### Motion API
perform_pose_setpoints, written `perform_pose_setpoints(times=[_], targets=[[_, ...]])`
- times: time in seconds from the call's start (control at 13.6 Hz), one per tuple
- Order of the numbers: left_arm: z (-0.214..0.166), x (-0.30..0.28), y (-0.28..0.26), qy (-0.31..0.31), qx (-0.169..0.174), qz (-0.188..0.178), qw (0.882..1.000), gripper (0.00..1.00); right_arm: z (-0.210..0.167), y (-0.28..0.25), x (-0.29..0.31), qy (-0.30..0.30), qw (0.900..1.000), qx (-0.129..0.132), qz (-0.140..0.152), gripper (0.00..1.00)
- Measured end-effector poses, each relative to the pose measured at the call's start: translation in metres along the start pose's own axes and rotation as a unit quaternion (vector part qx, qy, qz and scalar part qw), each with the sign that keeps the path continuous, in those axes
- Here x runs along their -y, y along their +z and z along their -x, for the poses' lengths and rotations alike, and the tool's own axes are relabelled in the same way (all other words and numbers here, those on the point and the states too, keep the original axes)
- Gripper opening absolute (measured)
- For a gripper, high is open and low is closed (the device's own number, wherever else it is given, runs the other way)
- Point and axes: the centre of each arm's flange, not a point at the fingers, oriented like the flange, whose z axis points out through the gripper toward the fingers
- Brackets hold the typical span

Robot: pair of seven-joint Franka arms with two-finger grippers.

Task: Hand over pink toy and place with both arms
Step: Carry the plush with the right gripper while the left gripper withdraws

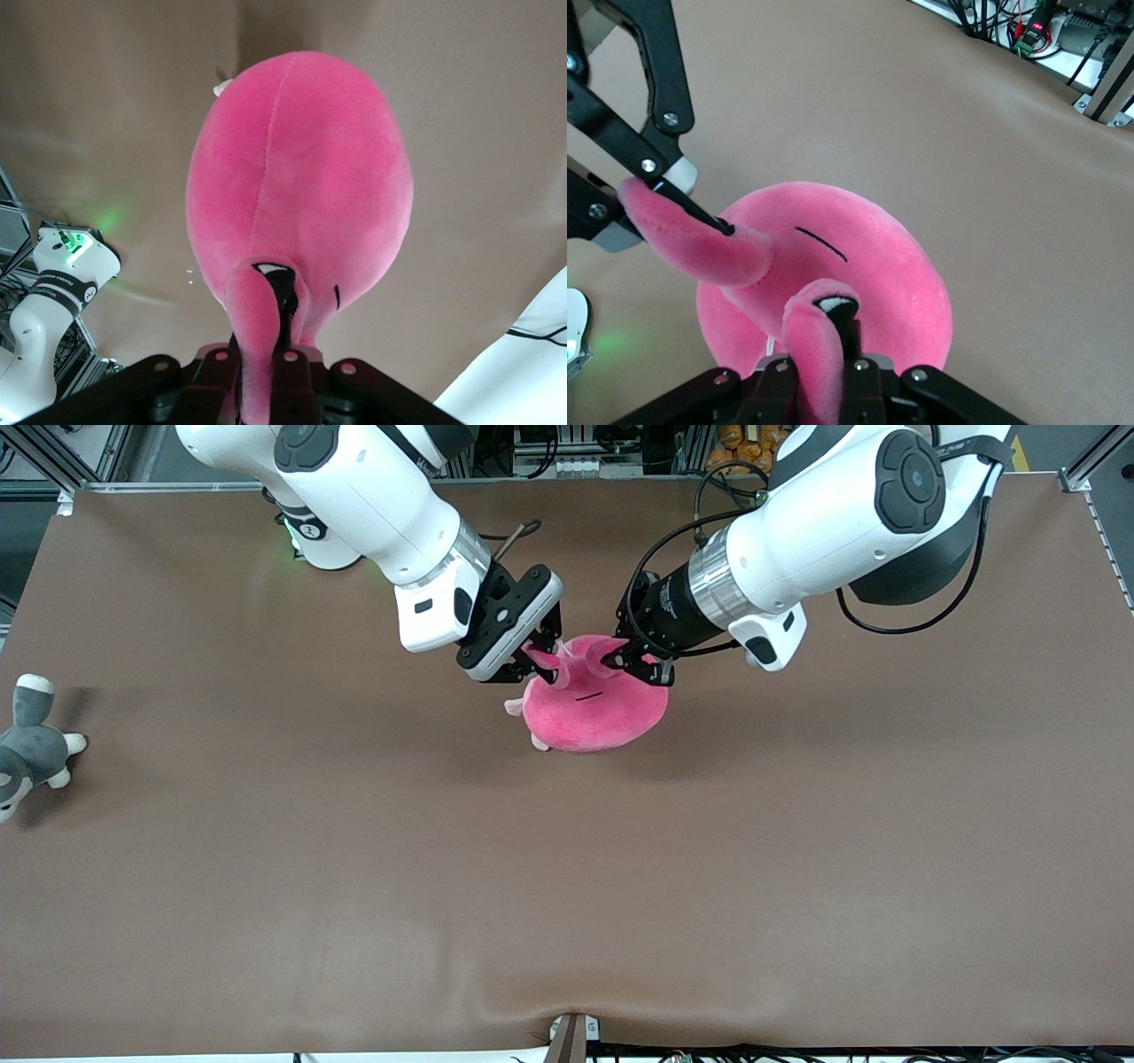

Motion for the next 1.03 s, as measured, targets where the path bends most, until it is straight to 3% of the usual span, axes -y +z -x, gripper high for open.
perform_pose_setpoints(times=[0.07,0.29,0.44,0.66,0.81,1.03], targets=[[0.000,0.000,0.000,0.002,-0.003,0.003,1.000,0.15,0.000,0.000,-0.001,0.001,1.000,0.001,0.000,0.14],[-0.004,-0.004,-0.003,0.018,-0.039,0.038,0.998,0.46,0.004,-0.004,-0.019,0.016,1.000,0.016,0.003,0.14],[-0.006,-0.003,-0.006,0.028,-0.064,0.050,0.996,0.67,0.013,-0.011,-0.048,0.037,0.998,0.042,0.005,0.14],[-0.009,-0.002,-0.009,0.035,-0.075,0.049,0.995,0.98,0.034,-0.031,-0.113,0.084,0.993,0.084,0.009,0.14],[-0.022,-0.009,-0.017,0.073,-0.095,0.038,0.992,1.00,0.059,-0.040,-0.165,0.104,0.988,0.112,0.009,0.14],[-0.076,-0.034,-0.058,0.165,-0.126,0.007,0.978,1.00,0.108,-0.048,-0.244,0.097,0.985,0.146,-0.004,0.14]])
